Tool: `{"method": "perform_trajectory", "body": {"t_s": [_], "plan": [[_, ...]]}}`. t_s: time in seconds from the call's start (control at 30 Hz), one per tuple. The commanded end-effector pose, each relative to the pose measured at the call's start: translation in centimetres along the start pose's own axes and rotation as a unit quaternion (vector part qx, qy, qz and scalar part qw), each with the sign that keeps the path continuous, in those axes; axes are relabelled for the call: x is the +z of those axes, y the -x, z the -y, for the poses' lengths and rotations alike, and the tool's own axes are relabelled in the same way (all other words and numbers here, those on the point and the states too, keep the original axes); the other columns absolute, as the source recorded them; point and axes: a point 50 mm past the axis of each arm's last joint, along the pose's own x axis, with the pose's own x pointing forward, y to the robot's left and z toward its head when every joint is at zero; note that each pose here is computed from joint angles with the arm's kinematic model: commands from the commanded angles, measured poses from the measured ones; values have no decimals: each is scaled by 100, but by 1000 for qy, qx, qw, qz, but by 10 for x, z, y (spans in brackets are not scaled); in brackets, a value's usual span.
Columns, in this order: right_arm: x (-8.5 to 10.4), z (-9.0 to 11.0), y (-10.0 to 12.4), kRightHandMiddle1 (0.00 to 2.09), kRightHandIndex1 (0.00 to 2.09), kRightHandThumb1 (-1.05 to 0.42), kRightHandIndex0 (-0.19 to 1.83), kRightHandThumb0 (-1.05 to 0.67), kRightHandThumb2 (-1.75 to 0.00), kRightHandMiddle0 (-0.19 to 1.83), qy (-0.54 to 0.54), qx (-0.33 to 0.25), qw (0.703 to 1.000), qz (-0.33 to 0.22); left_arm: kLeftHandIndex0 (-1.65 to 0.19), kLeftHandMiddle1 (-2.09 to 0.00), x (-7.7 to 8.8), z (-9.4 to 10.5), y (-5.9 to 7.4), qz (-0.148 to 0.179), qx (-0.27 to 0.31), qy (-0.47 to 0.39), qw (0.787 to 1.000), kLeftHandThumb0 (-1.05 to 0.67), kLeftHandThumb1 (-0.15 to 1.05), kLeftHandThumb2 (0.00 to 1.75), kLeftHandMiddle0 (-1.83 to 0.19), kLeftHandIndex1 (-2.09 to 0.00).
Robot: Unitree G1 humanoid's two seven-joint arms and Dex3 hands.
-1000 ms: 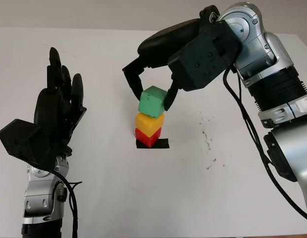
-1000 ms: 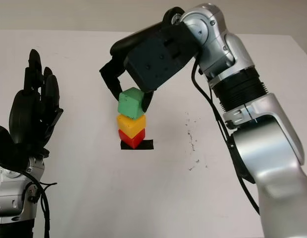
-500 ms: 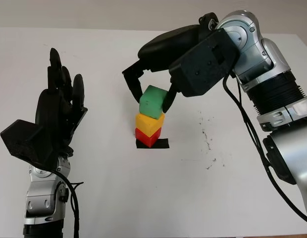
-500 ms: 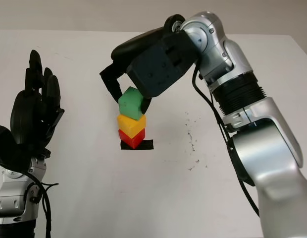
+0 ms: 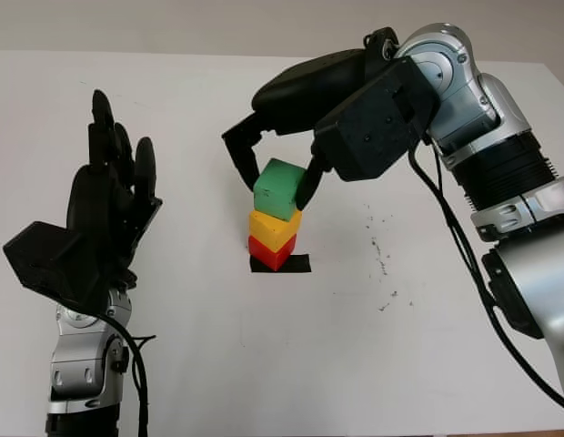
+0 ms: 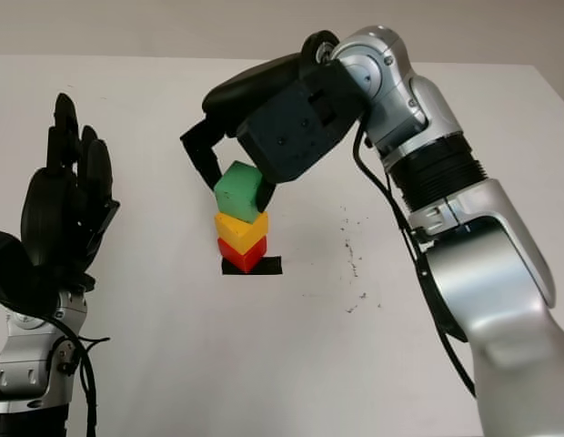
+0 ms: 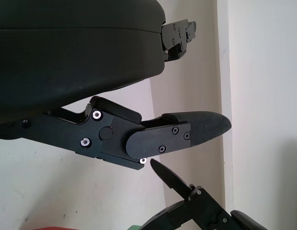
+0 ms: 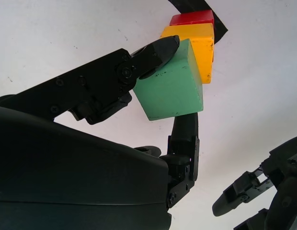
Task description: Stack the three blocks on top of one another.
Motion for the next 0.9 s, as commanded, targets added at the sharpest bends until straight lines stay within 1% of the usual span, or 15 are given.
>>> {"method": "perform_trajectory", "body": {"t_s": [0.0,0.53,0.7,0.73,0.8,0.83,0.87], "plan": [[2,1,0,153,5,-94,31,-44,-5,35,-1,3,1000,2,19,0,0,0,2,2,0,1,1000,-65,105,57,19,0],[2,-1,1,152,5,-94,31,-43,-5,36,-4,4,1000,7,19,0,-1,2,2,2,1,0,1000,-66,105,56,19,0],[1,-3,0,154,4,-95,30,-43,-6,33,-15,7,1000,9,19,0,-1,3,2,3,1,0,1000,-67,105,56,19,0],[0,-3,0,152,4,-95,29,-44,-5,30,-18,6,1000,10,19,0,-1,2,2,3,0,-1,1000,-67,105,56,19,0],[-1,-4,-1,129,2,-92,21,-46,-5,15,-24,10,1000,8,19,0,-2,2,2,3,0,-3,1000,-67,105,56,19,0],[-1,-5,-1,111,2,-91,17,-48,-5,11,-27,13,1000,6,19,0,-2,2,3,2,0,0,1000,-67,105,56,19,0],[-1,-5,-1,76,2,-89,8,-51,-5,9,-28,16,999,5,19,0,-2,2,3,1,0,2,1000,-67,105,56,19,0]]}}
